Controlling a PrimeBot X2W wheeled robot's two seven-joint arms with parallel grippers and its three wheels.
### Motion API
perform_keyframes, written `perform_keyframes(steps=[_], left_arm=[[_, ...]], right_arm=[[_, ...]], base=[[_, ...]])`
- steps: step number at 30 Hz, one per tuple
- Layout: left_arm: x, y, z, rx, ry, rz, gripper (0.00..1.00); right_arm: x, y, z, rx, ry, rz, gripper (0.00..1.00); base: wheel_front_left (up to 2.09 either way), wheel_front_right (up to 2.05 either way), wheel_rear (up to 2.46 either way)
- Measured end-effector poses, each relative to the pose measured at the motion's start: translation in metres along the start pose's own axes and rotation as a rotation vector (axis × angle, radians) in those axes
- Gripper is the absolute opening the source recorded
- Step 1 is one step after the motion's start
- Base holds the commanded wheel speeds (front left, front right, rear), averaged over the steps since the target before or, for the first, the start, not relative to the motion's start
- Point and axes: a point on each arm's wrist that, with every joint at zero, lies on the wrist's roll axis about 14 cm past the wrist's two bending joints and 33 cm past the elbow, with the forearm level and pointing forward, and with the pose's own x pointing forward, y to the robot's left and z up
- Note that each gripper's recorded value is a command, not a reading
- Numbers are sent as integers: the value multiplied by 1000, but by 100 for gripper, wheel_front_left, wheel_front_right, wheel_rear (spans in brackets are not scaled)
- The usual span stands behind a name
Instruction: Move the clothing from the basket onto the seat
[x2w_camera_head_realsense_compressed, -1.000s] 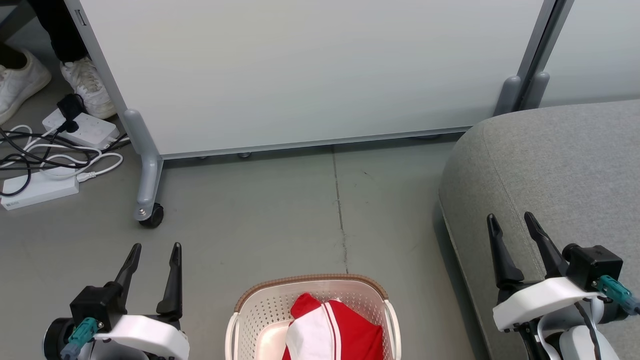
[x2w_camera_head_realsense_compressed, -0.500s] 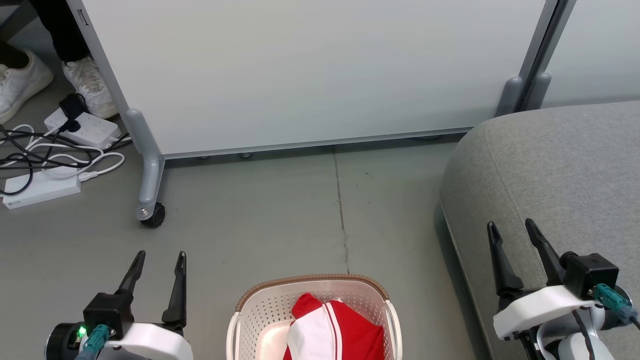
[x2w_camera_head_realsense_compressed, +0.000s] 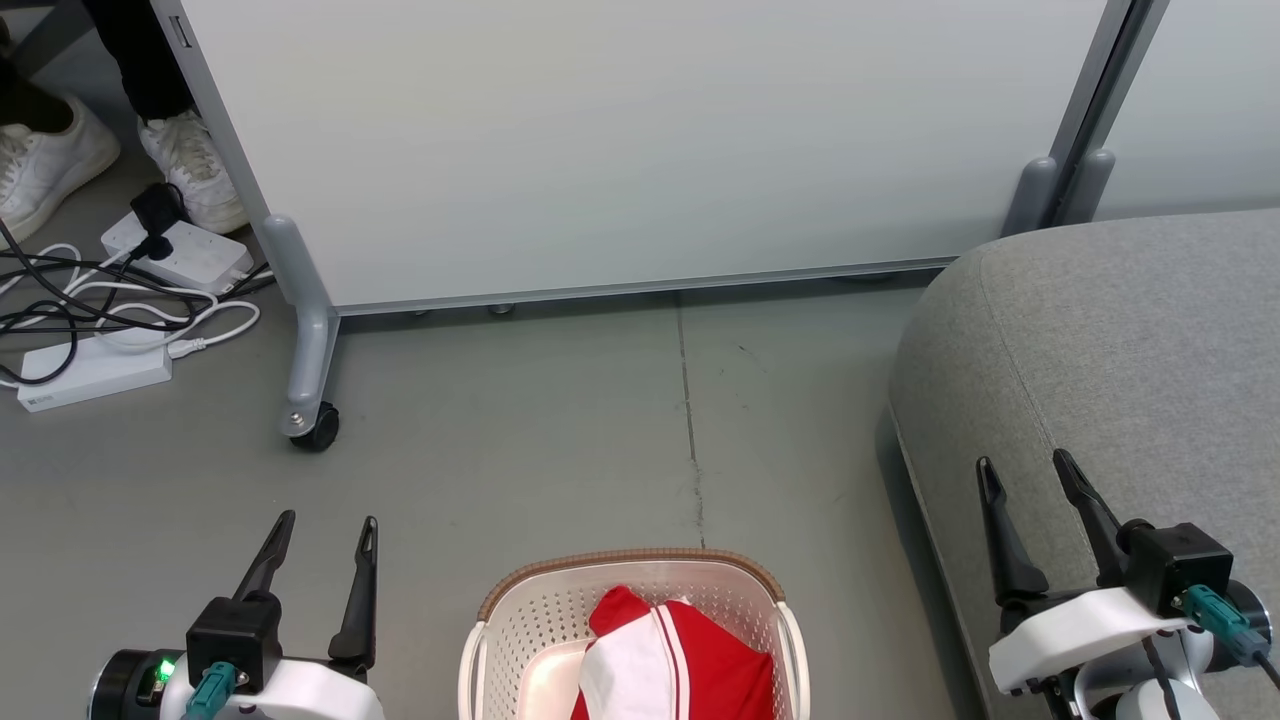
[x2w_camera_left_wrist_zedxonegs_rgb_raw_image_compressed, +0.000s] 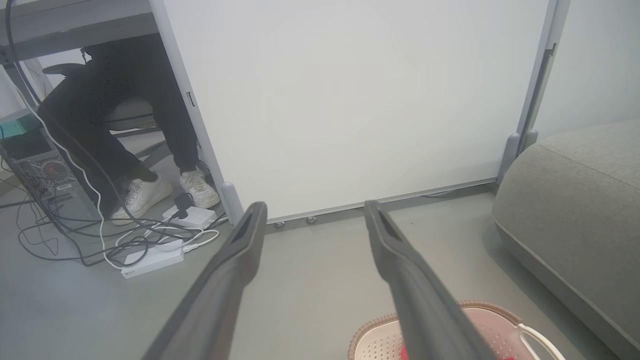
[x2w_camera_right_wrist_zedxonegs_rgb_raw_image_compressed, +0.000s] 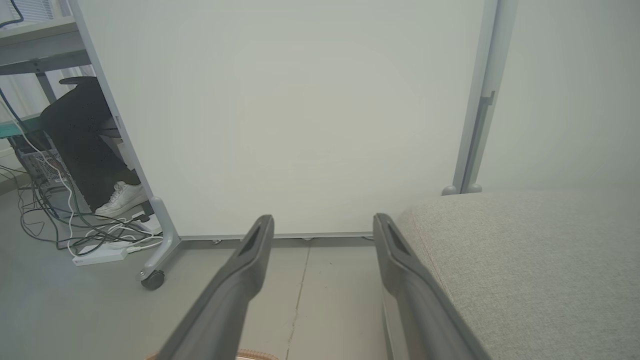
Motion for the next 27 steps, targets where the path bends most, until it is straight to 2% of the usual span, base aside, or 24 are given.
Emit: perform_keyframes(steps=[17, 21, 27], left_arm=[[5, -4, -2, -3, 3, -14, 100], [27, -18, 5, -5, -18, -70, 100], [70, -63, -15, -23, 39, -226, 100]], right_arm=[[3, -2, -5, 18, 10, -7, 100], [17, -3, -2, 19, -5, -1, 100], [47, -11, -4, 20, -21, -5, 100]], base=[[0, 0, 0], [0, 0, 0], [0, 0, 0]])
